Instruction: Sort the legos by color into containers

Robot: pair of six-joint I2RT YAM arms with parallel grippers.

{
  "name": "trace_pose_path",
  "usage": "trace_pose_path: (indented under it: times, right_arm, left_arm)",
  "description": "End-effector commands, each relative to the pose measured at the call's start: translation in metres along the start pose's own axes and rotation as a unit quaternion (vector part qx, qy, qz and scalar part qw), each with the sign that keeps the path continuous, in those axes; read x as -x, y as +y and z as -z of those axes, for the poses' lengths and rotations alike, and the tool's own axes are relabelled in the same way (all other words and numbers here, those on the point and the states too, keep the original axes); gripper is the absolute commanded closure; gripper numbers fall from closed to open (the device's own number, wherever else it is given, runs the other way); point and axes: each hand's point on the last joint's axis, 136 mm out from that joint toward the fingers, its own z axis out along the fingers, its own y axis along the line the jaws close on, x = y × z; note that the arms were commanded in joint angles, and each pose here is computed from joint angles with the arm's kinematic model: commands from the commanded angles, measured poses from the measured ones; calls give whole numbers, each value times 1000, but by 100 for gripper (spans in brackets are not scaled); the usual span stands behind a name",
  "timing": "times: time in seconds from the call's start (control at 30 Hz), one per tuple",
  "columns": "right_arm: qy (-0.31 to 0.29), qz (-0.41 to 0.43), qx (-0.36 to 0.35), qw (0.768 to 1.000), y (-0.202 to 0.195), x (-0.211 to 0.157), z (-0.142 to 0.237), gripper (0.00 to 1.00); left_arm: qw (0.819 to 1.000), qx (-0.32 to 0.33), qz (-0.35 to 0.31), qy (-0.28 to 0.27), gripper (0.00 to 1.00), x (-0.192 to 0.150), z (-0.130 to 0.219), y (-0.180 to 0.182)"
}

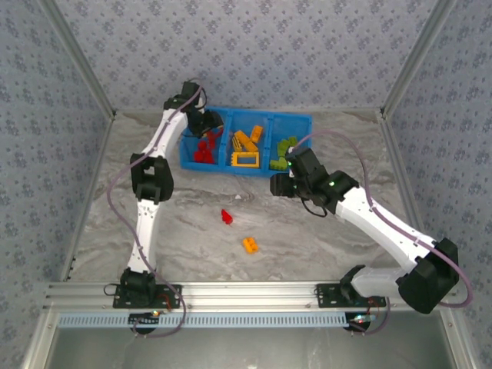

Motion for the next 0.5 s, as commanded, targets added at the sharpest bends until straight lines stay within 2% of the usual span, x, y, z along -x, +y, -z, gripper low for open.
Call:
trace_pose_path:
  times: [0.0, 0.2, 0.33, 0.47]
  right_arm:
    - [4, -8, -2, 1000, 2, 2, 3, 40]
    - [9, -4, -1, 1000, 4, 3, 2, 40]
    - [11, -4, 0, 1000, 4, 2, 1, 40]
    - [12, -3, 1, 1000, 5, 2, 0, 39]
  left_arm:
    - [999, 8, 13, 34, 42, -15, -19, 13]
    - [998, 23, 14, 49, 37, -24, -26, 23]
    - [999, 21, 8, 47, 28, -23, -20, 20]
    - [999, 31, -4, 40, 28, -21, -11, 19]
